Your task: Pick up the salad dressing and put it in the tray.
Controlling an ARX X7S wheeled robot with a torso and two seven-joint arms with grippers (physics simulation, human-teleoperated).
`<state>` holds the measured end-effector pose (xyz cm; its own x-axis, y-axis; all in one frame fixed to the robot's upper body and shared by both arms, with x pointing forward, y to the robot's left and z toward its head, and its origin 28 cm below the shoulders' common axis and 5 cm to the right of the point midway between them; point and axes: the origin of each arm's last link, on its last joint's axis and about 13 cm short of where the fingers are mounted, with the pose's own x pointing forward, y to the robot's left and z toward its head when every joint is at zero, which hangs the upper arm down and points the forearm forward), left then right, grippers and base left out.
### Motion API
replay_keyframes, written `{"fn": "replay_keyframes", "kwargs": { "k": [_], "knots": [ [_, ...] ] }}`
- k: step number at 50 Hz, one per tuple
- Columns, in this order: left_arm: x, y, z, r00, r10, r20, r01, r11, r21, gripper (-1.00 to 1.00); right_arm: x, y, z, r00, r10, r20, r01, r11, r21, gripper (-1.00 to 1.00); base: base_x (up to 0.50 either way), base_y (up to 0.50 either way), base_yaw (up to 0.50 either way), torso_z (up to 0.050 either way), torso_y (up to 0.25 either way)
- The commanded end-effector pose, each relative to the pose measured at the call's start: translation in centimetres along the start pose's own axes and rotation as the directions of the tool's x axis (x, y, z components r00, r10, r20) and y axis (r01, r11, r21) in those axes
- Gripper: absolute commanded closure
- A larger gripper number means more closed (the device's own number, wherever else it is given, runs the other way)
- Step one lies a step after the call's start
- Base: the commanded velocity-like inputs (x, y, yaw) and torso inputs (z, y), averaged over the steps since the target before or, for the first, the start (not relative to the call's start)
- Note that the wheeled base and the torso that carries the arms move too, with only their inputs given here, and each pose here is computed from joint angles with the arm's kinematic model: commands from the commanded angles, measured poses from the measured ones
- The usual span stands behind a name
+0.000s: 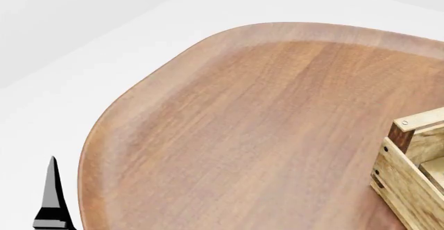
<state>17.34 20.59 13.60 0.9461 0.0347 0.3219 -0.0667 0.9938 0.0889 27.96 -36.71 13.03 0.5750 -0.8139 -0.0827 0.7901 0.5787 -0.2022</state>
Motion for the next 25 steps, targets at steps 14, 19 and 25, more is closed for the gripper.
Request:
{"fn": "replay_keyframes", "kwargs": {
  "k": [14, 19, 25],
  "knots": [
    [0.2, 0.1, 0.1, 1.0, 0.004, 0.011, -0.004, 1.0, 0.012, -1.0, 0.2, 0.4, -3.5, 0.998, -0.003, -0.062, 0.002, 1.0, -0.018, 1.0, 0.0, 0.0, 0.0, 0.0, 0.001],
    [0.2, 0.1, 0.1, 1.0, 0.003, 0.012, -0.003, 1.0, 0.012, -1.0, 0.2, 0.5, -4.2, 0.998, 0.0, -0.071, -0.001, 1.0, -0.019, 1.0, 0.0, 0.0, 0.0, 0.0, 0.0],
    [0.2, 0.1, 0.1, 1.0, 0.004, 0.012, -0.004, 1.0, 0.012, -1.0, 0.3, 0.4, -4.9, 0.997, -0.008, -0.08, 0.006, 1.0, -0.019, 1.0, 0.0, 0.0, 0.0, 0.0, 0.0]
  ]
}}
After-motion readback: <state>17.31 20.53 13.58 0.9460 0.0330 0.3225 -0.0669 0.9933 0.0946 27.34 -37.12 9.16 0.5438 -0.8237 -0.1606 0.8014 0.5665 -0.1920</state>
